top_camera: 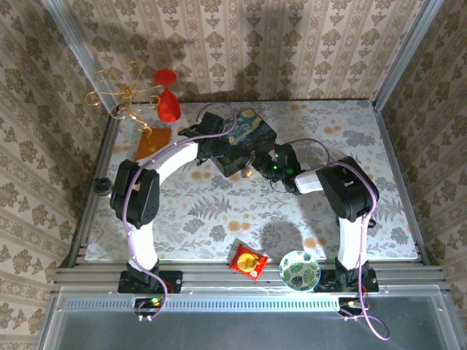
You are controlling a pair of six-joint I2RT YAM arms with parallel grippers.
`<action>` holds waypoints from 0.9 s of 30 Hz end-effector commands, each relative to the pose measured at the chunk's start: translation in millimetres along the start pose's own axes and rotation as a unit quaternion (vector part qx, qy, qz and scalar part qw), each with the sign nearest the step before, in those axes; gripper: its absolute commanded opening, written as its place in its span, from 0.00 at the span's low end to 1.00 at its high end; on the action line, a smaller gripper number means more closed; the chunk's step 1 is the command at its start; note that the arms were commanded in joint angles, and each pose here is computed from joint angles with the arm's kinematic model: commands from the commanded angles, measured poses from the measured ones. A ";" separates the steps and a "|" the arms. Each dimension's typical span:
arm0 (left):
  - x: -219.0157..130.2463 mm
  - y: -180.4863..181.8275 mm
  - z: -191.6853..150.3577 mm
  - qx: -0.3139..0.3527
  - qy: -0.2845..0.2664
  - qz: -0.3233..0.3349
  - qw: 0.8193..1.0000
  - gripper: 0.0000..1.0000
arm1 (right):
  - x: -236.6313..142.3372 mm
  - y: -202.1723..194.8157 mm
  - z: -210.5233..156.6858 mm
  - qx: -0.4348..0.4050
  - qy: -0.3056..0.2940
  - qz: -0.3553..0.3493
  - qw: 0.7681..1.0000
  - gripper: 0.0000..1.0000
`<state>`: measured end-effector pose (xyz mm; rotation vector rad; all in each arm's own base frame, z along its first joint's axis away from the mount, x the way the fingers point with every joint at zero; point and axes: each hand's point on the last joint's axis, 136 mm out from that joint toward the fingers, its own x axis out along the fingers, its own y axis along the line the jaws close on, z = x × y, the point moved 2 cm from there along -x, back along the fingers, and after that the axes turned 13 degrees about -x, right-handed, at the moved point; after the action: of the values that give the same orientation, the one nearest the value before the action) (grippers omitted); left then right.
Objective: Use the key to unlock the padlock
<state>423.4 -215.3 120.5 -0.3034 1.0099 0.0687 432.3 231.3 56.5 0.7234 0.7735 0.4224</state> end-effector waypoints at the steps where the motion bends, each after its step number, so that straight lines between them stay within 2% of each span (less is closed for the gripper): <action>1: 14.7 13.1 -13.7 0.014 0.031 0.028 0.999 1.00 | 5.0 19.0 6.7 -0.012 -0.011 0.032 0.999 0.23; 10: 14.5 12.2 -13.8 0.012 0.032 0.026 0.999 1.00 | 13.7 14.4 -1.6 -0.007 0.003 0.028 1.000 0.26; 16: 13.6 11.8 -14.2 0.011 0.033 0.023 0.999 1.00 | 19.3 11.2 -4.8 -0.003 0.003 0.031 1.000 0.19; 21: 13.6 12.2 -14.6 0.011 0.034 0.024 0.999 1.00 | 20.4 19.8 -0.6 -0.008 -0.010 0.058 0.998 0.20; 27: 14.4 12.0 -15.0 0.010 0.035 0.024 0.999 1.00 | 24.8 16.9 -2.9 -0.006 -0.005 0.054 0.998 0.23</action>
<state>424.8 -214.6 120.6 -0.3112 1.0104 0.0659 436.9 248.8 46.3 0.7478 0.7652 0.4811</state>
